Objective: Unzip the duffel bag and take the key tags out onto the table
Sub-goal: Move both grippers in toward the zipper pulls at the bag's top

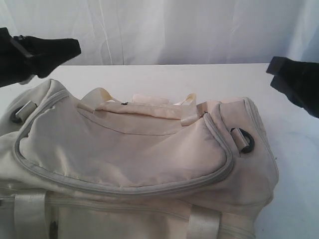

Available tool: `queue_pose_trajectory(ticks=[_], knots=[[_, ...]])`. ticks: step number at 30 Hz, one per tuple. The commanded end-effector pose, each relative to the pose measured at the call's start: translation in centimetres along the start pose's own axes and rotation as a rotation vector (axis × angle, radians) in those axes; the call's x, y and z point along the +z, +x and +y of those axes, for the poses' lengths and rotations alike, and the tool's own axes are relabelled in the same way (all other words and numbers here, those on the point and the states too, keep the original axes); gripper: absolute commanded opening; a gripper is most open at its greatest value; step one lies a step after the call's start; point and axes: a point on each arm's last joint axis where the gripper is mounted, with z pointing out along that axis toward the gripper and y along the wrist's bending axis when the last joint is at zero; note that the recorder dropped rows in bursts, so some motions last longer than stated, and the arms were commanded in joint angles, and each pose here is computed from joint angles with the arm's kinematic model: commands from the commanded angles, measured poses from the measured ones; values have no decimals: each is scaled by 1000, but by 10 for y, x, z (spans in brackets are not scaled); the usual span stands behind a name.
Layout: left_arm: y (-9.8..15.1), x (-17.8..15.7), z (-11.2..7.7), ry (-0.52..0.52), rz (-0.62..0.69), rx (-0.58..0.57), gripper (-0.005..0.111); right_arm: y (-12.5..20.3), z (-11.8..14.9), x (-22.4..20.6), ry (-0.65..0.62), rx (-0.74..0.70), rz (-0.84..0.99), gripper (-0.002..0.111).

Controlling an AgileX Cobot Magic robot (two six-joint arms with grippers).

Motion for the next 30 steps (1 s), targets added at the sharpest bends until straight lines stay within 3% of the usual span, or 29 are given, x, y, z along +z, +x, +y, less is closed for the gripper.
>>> queue_pose_trajectory(ticks=[1, 4, 23, 27, 30], knots=[[5, 12, 0, 19, 38, 3, 53, -7, 4, 2, -27, 108, -50, 0], [8, 18, -2, 36, 48, -11, 59, -9, 4, 2, -31, 112, -72, 0], [10, 20, -2, 44, 55, -15, 59, -9, 4, 2, -30, 82, -79, 0], [8, 20, -8, 101, 30, -28, 59, -9, 4, 2, -30, 82, -79, 0], [8, 25, -21, 159, 10, -54, 59, -9, 4, 5, -18, -52, -79, 4]])
